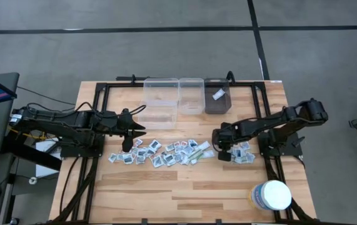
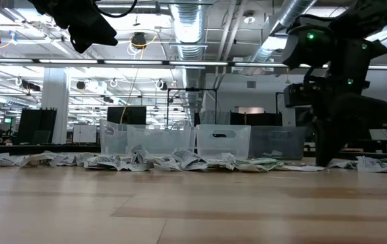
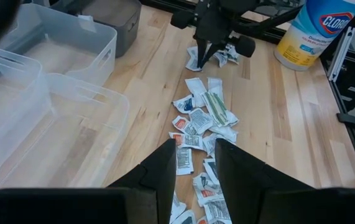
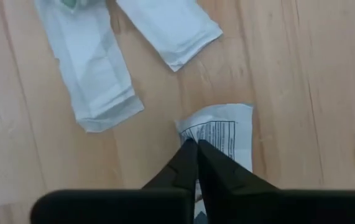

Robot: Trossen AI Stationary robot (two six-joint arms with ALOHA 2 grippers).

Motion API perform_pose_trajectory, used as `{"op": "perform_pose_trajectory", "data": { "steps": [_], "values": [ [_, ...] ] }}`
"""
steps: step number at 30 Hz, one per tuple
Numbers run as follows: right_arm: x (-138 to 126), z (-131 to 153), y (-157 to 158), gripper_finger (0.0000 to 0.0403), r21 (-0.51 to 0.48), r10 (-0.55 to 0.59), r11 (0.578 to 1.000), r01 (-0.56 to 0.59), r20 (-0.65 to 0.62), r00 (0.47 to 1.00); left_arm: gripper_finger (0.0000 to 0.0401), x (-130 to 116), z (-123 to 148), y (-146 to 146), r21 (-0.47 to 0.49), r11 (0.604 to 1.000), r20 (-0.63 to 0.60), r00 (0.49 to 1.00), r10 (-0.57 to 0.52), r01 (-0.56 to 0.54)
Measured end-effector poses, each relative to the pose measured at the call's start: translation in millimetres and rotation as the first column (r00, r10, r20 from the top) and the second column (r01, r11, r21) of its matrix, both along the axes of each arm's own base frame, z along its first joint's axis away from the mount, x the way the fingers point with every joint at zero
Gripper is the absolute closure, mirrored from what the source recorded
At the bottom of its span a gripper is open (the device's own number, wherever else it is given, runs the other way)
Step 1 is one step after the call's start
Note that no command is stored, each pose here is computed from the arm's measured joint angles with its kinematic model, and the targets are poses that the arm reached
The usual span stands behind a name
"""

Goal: Pick & Place First Aid Supplies
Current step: Put the alcohol pad into the top right transparent bin

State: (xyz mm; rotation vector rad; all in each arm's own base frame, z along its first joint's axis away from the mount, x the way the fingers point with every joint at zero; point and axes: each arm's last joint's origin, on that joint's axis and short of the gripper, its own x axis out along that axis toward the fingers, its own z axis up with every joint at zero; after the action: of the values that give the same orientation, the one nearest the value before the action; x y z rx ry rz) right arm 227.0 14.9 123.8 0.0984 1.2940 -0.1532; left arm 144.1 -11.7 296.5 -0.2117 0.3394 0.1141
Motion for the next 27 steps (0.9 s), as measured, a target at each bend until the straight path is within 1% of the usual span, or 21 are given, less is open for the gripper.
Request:
{"op": "perform_pose_trajectory", "data": {
  "steps": [5, 7, 11, 15, 17, 19, 21, 24, 27],
  "values": [
    [14.1, 16.0, 1.3, 0.0401, 0.007, 0.005, 1.000, -0.005, 0.027, 1.000, 0.0289, 0.0, 0.0, 0.0, 0.000, 1.000, 0.000, 1.000, 0.000, 0.000],
    [25.7, 29.0, 2.1, 0.0401, 0.002, 0.028, 1.000, -0.028, 0.083, 0.996, 0.0289, 0.0, 0.0, 0.0, 0.000, 1.000, 0.000, 1.000, 0.000, 0.000],
    [41.3, 52.1, 0.6, 0.0402, -0.019, 0.068, 0.998, -0.066, 0.140, 0.988, 0.0289, 0.0, 0.1, 0.0, 0.000, 1.000, 0.001, 1.000, 0.000, 0.000],
    [60.2, 81.0, -6.0, 0.0402, -0.041, 0.080, 0.997, -0.072, 0.244, 0.966, 0.0289, 0.1, 0.2, 0.0, -0.001, 1.000, 0.002, 1.000, 0.000, 0.000],
    [69.8, 97.8, -10.2, 0.0402, -0.054, 0.088, 0.996, -0.074, 0.307, 0.948, 0.0289, 0.1, 0.1, 0.0, -0.001, 1.000, 0.002, 1.000, 0.000, 0.000],
    [78.7, 115.0, -14.2, 0.0402, -0.066, 0.121, 0.992, -0.103, 0.373, 0.920, 0.0289, 0.0, 0.1, -0.1, -0.001, 1.000, 0.002, 1.000, 0.000, 0.000],
    [86.6, 131.8, -19.6, 0.0402, -0.051, 0.179, 0.983, -0.175, 0.447, 0.876, 0.0289, 0.1, 0.1, 0.0, -0.001, 1.000, 0.002, 1.000, 0.000, 0.000],
    [94.9, 153.9, -30.9, 0.0402, -0.007, 0.281, 0.941, -0.339, 0.574, 0.769, 0.0289, 0.1, 0.1, 0.0, 0.000, 1.000, 0.002, 1.000, 0.000, 0.000],
    [98.4, 168.6, -48.0, 0.0403, 0.039, 0.294, 0.899, -0.435, 0.684, 0.668, 0.0289, 0.1, 0.1, 0.0, 0.000, 1.000, 0.002, 1.000, -0.001, 0.001]
  ]
}}
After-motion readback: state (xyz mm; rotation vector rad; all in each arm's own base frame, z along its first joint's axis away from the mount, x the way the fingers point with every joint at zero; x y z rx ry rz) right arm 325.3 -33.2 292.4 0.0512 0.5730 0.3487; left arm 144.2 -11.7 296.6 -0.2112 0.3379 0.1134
